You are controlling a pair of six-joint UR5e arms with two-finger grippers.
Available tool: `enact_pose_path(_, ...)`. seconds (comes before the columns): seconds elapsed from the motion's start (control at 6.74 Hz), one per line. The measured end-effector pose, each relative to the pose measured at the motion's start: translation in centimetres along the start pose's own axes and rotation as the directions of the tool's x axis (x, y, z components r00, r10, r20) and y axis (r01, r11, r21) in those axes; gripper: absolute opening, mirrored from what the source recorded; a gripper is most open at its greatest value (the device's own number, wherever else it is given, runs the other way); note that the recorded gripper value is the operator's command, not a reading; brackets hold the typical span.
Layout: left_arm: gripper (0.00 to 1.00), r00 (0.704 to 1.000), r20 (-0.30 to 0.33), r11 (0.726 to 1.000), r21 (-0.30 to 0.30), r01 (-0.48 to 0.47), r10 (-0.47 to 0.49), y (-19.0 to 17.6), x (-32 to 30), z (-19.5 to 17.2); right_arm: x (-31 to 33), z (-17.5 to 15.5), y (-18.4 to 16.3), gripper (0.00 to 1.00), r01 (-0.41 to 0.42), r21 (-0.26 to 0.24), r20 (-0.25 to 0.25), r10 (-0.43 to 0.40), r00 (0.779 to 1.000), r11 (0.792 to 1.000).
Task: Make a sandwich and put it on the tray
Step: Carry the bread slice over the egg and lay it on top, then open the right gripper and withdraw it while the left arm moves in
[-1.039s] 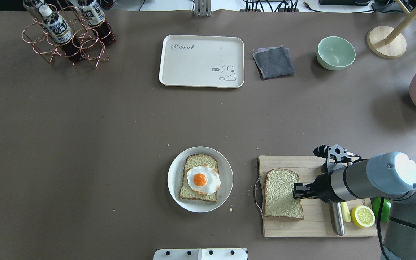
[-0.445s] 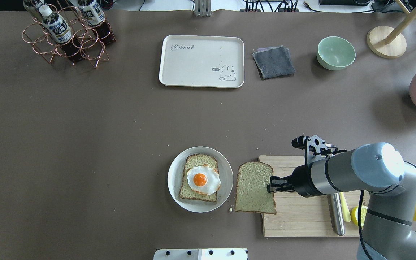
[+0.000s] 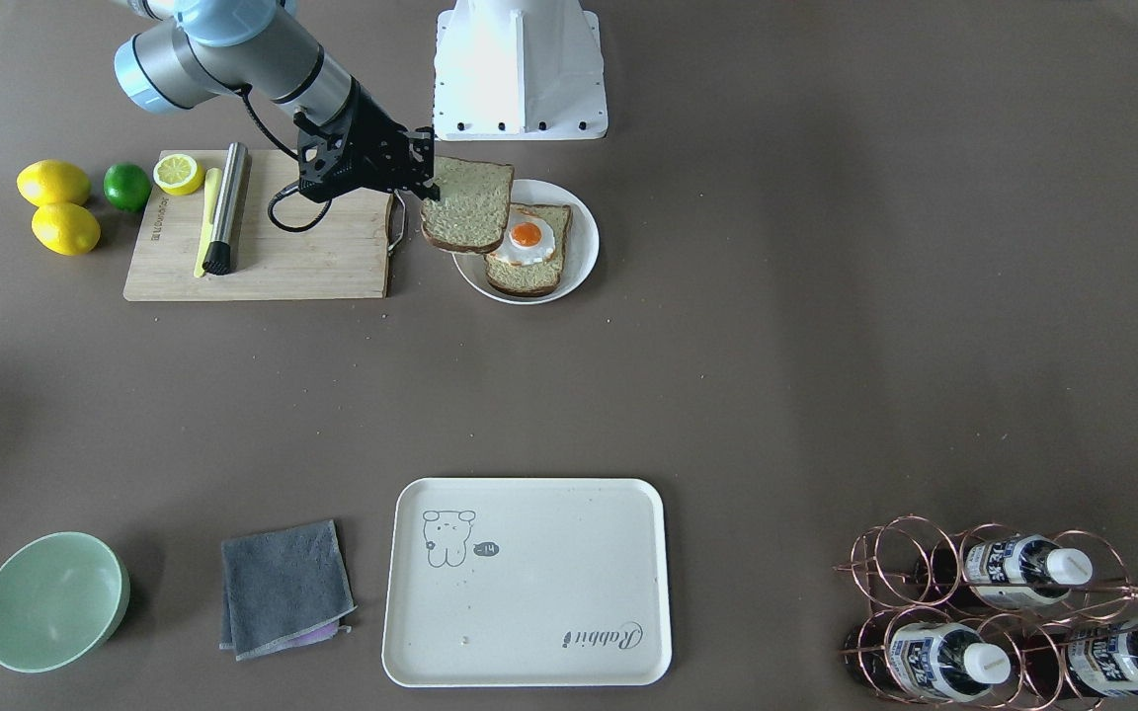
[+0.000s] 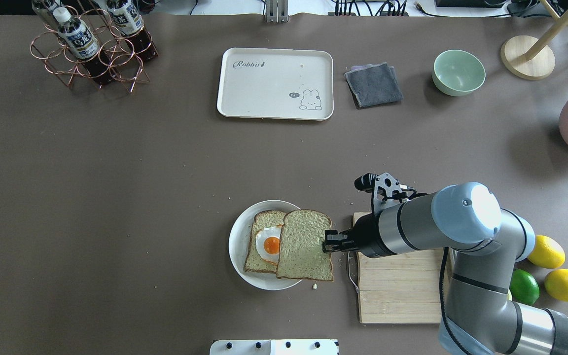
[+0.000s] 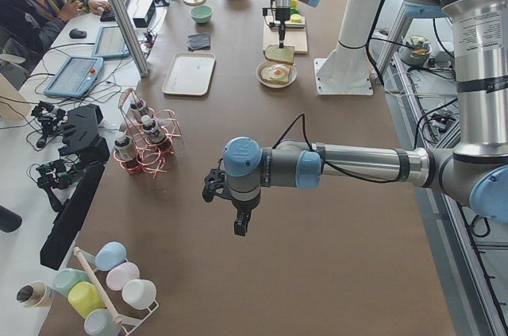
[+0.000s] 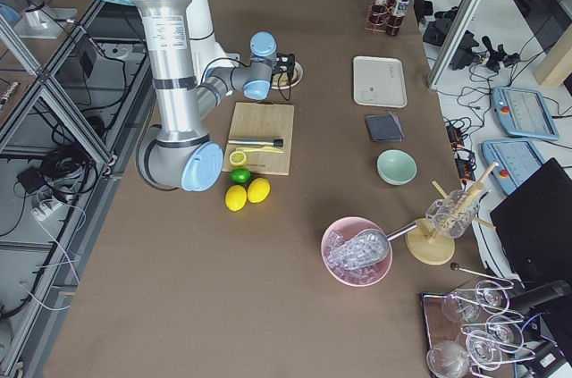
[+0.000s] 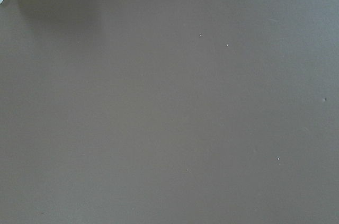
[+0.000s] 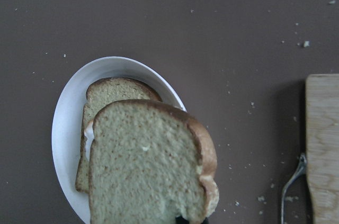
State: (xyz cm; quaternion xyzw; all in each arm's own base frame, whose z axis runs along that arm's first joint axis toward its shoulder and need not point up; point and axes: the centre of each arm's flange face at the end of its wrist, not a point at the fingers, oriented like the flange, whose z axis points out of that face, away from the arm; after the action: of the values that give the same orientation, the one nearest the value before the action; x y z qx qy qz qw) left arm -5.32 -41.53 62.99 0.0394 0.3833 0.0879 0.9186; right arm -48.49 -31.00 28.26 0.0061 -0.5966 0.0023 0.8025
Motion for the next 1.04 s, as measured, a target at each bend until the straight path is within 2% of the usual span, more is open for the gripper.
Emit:
enact_pose_path(0.3,0.98,1.000,0.000,1.000,-0.004,0.007,-0.007,0.1,-0.4,0.2,-3.0,3.1,-1.3,0.00,0.008,-0.003,0.009,-0.008,1.000,1.000)
enact_pose_path(0.59,0.98,1.000,0.001,1.000,-0.001,0.012,-0.012,0.2,-0.6,0.1,-4.1,5.4,-1.8,0.00,0.006,-0.012,-0.003,-0.006,1.000,1.000)
enact_pose_path(1.04,0.98,1.000,0.001,1.000,0.003,0.012,-0.012,0.2,-0.5,-0.1,-3.2,6.2,-1.6,0.01,-0.004,-0.020,-0.022,0.004,1.000,1.000)
